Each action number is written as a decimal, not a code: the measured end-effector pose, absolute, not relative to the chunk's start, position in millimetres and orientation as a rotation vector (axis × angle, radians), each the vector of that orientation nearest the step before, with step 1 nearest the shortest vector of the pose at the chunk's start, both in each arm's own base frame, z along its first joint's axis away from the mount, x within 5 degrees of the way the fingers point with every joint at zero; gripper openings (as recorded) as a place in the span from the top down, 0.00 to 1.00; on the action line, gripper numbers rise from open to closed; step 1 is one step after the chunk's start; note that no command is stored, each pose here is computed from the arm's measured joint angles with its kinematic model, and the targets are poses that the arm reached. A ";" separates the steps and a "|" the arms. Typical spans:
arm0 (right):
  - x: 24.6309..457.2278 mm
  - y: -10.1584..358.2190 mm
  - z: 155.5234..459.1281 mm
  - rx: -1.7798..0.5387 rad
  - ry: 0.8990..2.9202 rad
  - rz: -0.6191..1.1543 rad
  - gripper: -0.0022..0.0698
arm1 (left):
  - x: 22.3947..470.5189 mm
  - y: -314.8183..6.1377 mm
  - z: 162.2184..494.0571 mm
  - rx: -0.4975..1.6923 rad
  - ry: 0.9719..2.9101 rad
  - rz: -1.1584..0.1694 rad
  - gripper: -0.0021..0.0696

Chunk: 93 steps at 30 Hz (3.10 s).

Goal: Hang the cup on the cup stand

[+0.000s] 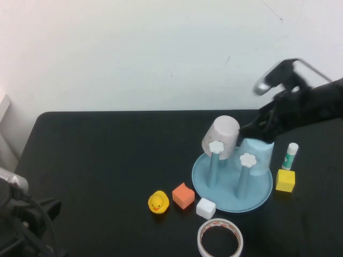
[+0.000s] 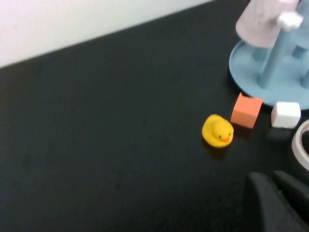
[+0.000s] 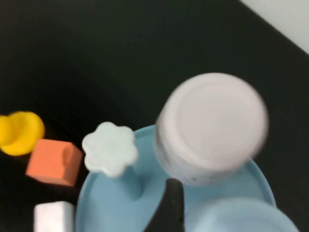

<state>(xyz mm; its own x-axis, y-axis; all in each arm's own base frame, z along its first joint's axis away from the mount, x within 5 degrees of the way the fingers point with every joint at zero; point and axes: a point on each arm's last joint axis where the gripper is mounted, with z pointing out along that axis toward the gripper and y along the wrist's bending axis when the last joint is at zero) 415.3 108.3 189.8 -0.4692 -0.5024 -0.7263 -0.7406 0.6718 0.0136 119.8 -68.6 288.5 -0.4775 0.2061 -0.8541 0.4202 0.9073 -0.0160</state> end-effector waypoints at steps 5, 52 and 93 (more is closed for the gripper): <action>405.7 77.3 217.5 -0.895 2.194 0.545 0.17 | 108.2 -60.5 293.3 0.409 2.078 -0.301 0.97; 22.9 65.9 409.3 -0.859 1.190 0.166 0.97 | 32.0 -6.5 259.0 0.320 1.860 -0.408 0.97; 48.2 13.8 292.3 -0.383 1.510 -0.247 0.97 | 31.9 -6.4 258.4 0.322 1.865 -0.404 0.97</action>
